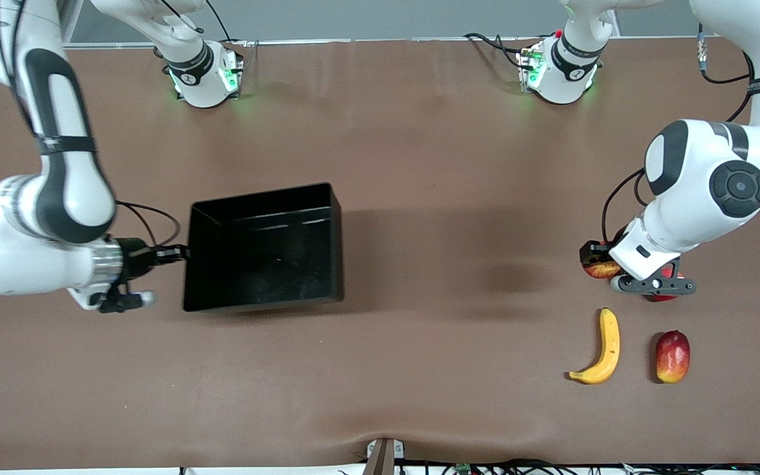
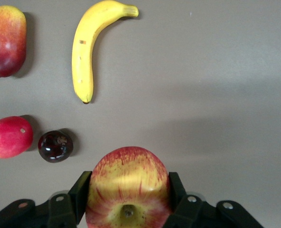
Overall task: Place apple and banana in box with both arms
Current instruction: 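Lift the apple with the left gripper while the right gripper slides the box, then carry the apple over the box with the left gripper while the right gripper withdraws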
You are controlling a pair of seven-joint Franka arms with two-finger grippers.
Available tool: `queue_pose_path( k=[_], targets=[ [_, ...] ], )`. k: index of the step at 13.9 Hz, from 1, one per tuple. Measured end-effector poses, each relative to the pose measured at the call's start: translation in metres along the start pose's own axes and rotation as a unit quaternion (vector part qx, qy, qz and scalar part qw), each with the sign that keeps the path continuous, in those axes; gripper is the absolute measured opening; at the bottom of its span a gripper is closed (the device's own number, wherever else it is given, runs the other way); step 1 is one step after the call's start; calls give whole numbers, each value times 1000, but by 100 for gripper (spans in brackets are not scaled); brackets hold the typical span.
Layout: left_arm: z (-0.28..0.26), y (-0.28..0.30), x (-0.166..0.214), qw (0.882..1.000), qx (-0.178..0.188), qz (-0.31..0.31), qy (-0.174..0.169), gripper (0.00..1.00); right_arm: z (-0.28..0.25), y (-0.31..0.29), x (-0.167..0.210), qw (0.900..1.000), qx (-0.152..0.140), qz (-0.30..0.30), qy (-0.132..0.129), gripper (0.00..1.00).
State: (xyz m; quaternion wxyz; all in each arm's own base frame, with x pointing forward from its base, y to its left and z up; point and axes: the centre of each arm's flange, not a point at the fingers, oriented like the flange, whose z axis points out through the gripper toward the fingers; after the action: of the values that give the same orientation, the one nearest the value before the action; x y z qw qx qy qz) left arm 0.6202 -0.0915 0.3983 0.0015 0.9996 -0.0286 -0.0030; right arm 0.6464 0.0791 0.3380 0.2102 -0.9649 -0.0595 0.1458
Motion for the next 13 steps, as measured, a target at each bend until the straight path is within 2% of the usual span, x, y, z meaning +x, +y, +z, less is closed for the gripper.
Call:
queue_pose_path(
  k=[3, 9, 11, 13],
  targets=[
    [-11, 22, -3, 1000, -3, -15, -4, 69, 42, -56, 16, 1000, -16, 23, 9, 5],
    [-21, 66, -10, 999, -10, -41, -12, 69, 155, -187, 26, 994, -48, 81, 62, 5],
    [-23, 89, -16, 998, -14, -53, -13, 69, 184, -207, 25, 992, -55, 89, 65, 5],
    [-24, 115, -23, 997, -18, -70, -17, 69, 191, -219, 23, 993, -56, 83, 64, 6]
  ],
)
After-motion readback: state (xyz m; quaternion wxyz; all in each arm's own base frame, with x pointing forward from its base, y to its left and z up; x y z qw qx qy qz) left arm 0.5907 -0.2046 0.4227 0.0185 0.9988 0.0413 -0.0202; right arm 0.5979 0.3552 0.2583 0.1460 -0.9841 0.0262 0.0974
